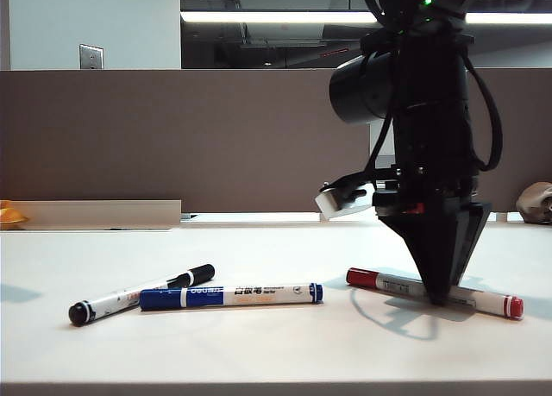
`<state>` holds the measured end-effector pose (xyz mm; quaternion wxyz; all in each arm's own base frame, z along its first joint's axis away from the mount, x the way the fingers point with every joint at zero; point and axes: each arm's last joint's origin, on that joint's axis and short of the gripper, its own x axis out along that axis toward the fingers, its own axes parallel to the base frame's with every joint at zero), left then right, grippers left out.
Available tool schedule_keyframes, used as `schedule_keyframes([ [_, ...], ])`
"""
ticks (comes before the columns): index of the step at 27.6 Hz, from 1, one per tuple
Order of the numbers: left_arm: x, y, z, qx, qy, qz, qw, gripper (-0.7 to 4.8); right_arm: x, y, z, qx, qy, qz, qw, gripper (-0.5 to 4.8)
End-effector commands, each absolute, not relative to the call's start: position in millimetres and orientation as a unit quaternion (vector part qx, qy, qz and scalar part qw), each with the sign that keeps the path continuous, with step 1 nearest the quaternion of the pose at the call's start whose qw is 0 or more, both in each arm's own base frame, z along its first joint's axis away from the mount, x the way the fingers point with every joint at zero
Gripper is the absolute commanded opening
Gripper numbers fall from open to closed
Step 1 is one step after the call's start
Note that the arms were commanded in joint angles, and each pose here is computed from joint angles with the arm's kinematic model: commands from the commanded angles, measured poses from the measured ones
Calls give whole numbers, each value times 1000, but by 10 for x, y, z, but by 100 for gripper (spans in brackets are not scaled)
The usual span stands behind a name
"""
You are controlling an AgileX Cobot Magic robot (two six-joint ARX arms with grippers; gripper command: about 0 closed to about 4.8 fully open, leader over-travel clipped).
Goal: Pick up the markers one by one and line them up horizontally in a straight line on the table.
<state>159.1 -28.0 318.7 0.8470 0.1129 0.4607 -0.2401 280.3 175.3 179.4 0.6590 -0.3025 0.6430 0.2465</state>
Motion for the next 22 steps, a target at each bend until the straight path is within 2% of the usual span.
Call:
schedule_keyframes([
  [1,1574,-281,3218,120,446,-245,852,-5,2770,1721,1746,-328,655,256,631,71],
  [5,1554,-278,3238,121,438,-245,856,-5,2771,1721,1783,-354,645,282,616,52],
  [11,1523,-279,3269,119,425,-251,862,-5,2747,1726,1862,-356,627,327,611,52],
  [15,1428,-276,3323,120,402,-269,867,-5,2726,1720,1870,-377,621,359,586,52],
  [22,1328,-264,3374,125,383,-270,875,-5,2763,1755,1950,-406,594,387,576,53],
])
